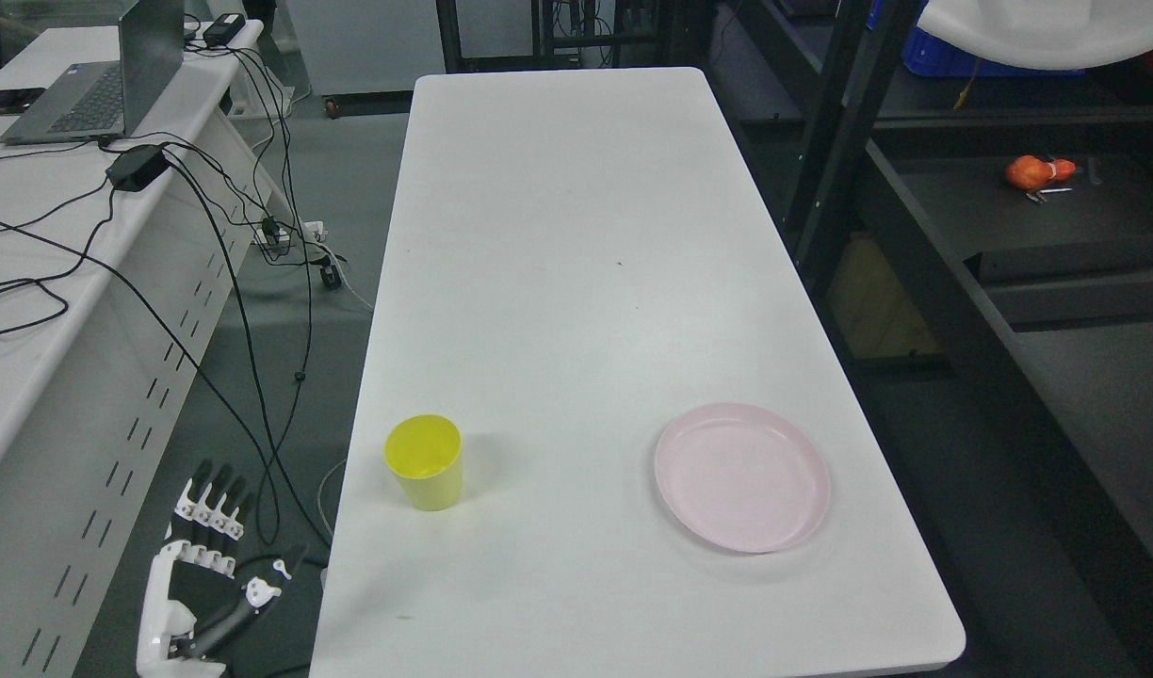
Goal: Place yellow IKEA cup on middle right shelf
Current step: 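Raise the left hand and move it toward the yellow cup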
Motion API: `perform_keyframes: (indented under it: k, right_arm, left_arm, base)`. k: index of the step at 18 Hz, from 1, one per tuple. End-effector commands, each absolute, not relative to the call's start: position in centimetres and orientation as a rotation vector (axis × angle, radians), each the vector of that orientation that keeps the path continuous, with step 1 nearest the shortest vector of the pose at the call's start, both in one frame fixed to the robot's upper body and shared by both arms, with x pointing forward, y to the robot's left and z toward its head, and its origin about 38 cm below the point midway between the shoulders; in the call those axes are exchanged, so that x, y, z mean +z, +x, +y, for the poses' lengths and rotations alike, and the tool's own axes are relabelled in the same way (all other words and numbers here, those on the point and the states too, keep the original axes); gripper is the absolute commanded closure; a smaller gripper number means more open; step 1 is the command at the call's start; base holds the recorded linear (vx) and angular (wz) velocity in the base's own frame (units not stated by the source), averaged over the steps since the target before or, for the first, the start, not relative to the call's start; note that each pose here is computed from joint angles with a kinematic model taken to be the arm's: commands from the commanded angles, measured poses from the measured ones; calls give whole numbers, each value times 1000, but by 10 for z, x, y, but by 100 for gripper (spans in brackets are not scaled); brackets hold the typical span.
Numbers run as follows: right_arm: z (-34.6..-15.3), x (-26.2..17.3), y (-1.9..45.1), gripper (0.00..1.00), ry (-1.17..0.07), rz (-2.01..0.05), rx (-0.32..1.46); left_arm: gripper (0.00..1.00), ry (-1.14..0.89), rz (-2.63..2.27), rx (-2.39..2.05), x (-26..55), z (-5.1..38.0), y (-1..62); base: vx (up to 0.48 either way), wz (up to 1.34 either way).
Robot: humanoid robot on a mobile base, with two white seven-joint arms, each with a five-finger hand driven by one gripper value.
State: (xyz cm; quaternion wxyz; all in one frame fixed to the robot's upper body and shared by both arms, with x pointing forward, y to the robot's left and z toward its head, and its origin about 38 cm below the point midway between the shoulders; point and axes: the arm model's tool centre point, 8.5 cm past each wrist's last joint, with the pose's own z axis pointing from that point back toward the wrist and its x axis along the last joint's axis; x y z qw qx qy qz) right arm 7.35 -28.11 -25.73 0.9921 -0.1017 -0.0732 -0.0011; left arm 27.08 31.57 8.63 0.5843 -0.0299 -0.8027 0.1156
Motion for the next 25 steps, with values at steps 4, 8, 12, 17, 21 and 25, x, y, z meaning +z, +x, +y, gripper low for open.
perform_keyframes:
  k: [4,8,12,17,21,25]
  right_arm:
    - [-291,-257,64,1,-216,-132,-8]
    - [-291,-257,64,1,-216,-132,-8]
    - [-291,-257,64,1,-216,-132,-8]
    - [-291,-257,64,1,-216,-132,-8]
    - [-291,-257,64,1,-216,-132,-8]
    - [-291,-257,64,1,-216,-132,-8]
  left_arm:
    - [1,-126,-1826,278,74,307,269]
    - [2,-129,-1791,293,63,310,299]
    - [2,-191,-1842,241,84,299,325]
    - [2,-322,-1826,120,103,273,358]
    - [2,-348,-1728,138,96,266,378]
    - [2,-370,-1691,113,99,258,387]
  base:
    - [0,0]
    - [0,0]
    - [0,0]
    - [0,0]
    - [0,0]
    - [0,0]
